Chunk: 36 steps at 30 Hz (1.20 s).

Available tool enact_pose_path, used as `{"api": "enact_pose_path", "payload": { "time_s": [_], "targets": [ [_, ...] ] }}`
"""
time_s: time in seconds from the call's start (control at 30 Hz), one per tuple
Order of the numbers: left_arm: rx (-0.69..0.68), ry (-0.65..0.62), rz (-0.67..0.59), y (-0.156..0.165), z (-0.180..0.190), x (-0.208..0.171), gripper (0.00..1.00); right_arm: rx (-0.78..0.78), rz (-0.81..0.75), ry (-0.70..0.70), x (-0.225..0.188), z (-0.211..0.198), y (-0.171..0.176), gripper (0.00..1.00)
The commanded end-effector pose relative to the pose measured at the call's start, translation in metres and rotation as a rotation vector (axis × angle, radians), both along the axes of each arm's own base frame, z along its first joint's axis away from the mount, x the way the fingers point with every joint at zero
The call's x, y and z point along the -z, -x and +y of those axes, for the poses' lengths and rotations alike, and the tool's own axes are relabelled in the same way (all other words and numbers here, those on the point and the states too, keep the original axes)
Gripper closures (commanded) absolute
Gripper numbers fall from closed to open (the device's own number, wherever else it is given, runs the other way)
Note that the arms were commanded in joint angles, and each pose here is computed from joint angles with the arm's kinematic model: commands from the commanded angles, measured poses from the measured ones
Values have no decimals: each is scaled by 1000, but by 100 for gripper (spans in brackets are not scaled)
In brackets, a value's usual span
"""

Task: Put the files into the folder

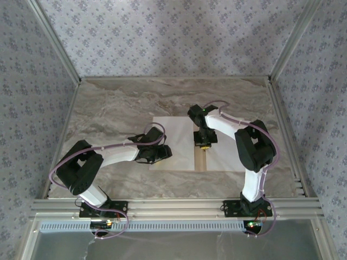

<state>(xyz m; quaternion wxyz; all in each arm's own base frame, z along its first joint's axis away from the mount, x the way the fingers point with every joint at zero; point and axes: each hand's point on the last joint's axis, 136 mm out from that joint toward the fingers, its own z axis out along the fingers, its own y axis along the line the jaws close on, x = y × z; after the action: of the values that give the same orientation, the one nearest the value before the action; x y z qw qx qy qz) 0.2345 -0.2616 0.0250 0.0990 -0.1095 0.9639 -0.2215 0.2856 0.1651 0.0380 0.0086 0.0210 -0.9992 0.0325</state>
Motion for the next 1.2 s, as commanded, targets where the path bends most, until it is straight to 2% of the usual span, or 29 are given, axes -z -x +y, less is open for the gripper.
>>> {"api": "enact_pose_path", "payload": {
  "time_s": [0.0,0.47,0.9,1.17],
  "targets": [
    [9,-155,131,32,35,40,45,16,97,120,26,-24,22,93],
    [11,-158,135,31,34,40,45,8,112,154,35,-29,26,93],
    [12,-161,137,32,35,41,45,10,72,179,21,-35,20,94],
    [10,-161,136,33,36,41,45,19,88,132,30,-27,22,94]
  ]
}}
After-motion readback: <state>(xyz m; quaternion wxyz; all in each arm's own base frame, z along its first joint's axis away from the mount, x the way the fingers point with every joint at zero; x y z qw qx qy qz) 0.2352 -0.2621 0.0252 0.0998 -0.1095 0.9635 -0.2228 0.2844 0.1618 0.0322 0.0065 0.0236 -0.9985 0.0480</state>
